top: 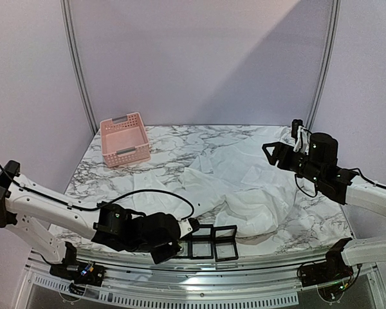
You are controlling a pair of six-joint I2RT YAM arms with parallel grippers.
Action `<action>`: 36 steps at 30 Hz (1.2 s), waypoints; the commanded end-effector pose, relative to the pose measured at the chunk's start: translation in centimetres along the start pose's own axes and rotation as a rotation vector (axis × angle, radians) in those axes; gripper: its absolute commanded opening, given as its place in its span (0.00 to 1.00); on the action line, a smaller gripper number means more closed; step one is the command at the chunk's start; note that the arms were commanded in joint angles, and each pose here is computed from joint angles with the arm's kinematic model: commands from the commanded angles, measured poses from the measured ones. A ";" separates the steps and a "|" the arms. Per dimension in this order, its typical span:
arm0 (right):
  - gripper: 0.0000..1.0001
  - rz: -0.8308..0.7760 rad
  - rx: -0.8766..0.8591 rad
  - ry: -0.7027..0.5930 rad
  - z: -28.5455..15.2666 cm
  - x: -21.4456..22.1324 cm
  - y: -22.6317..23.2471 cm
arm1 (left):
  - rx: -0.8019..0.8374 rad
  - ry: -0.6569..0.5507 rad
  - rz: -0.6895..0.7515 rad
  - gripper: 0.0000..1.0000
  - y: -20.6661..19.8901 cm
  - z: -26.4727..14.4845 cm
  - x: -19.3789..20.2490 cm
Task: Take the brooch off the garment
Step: Place the brooch in the brooch box, then smooth out the flattened clothing at the center of the board.
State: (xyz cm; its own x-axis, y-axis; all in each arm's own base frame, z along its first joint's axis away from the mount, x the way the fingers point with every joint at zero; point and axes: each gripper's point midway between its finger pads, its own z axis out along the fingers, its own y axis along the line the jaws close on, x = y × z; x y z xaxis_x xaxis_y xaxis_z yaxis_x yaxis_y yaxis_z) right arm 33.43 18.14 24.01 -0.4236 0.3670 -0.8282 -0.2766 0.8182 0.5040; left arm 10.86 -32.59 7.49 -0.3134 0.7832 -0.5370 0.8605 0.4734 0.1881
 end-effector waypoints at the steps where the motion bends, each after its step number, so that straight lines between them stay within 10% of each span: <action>1: 0.75 0.003 0.018 0.002 -0.2 0.2 -0.6 | 0.066 -0.074 -0.035 0.48 -0.1 -2.0 -1.6; 14: 0.78 -0.114 0.087 0.127 -0.9 1.7 -1.7 | 0.008 -0.287 -0.337 0.91 9.6 -8.4 -7.6; 36: 0.69 -0.099 -0.314 0.513 4.9 10.1 6.7 | 0.297 -0.283 -0.622 0.94 17.2 2.2 -15.9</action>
State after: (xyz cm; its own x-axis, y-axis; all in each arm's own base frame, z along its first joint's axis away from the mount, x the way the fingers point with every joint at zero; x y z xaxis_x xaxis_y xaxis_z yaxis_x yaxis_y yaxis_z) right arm 31.34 26.33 17.02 -0.7293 0.0046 -0.6842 -0.4831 0.7047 0.5197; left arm 29.92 -37.14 16.94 -0.6991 0.2874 -0.6547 0.6480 0.6418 -0.4102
